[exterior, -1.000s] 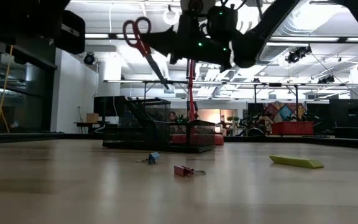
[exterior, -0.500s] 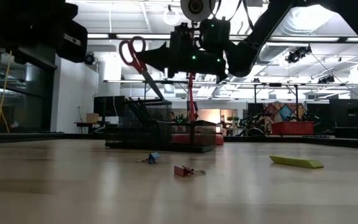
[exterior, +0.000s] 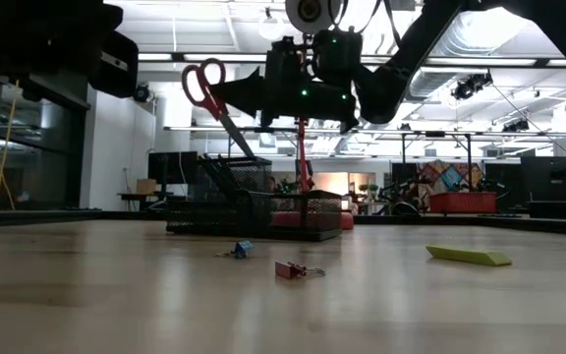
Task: Pick and place office supplies into organizer
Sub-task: Put the orange scissors into the desk organizer
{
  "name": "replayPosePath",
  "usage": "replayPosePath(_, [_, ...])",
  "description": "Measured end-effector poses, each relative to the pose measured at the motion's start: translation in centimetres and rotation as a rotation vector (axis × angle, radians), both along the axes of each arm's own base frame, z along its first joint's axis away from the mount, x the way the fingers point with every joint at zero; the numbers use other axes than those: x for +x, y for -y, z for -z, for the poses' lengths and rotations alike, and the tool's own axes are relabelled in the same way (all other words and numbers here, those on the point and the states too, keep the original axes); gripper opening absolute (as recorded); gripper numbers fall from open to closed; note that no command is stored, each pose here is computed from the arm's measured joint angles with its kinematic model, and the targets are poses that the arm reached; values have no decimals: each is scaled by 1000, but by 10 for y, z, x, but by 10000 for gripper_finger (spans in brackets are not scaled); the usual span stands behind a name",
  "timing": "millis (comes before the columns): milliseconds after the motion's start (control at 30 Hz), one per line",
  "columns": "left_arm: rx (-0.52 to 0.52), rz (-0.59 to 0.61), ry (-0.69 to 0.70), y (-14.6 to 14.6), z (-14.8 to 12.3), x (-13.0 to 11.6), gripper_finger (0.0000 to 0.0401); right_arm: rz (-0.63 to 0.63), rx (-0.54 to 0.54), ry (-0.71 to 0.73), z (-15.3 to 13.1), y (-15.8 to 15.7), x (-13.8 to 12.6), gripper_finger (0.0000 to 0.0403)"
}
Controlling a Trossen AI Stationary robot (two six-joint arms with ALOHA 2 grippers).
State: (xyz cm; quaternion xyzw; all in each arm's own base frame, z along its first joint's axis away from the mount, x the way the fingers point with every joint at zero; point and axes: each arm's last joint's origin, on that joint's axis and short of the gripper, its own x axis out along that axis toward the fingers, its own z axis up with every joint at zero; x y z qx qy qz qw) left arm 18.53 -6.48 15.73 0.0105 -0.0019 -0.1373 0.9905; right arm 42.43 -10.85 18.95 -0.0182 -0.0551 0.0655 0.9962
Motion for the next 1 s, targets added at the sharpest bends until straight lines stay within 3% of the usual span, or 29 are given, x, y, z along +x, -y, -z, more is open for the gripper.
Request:
replayPosePath(200, [2, 0, -4, 0, 0, 0, 63, 37, 128, -49, 16, 14, -1, 17])
replayPosePath(400, [-1, 0, -5, 0, 0, 0, 63, 51, 219, -84, 24, 13, 1, 98])
replayPosePath(667, [-1, 4, -13, 0, 1, 0, 62, 46, 173, -84, 25, 3, 4, 159])
replayPosePath(1000, [-11, 2, -57, 0, 5, 0, 62, -24, 89, -17, 16, -26, 10, 156])
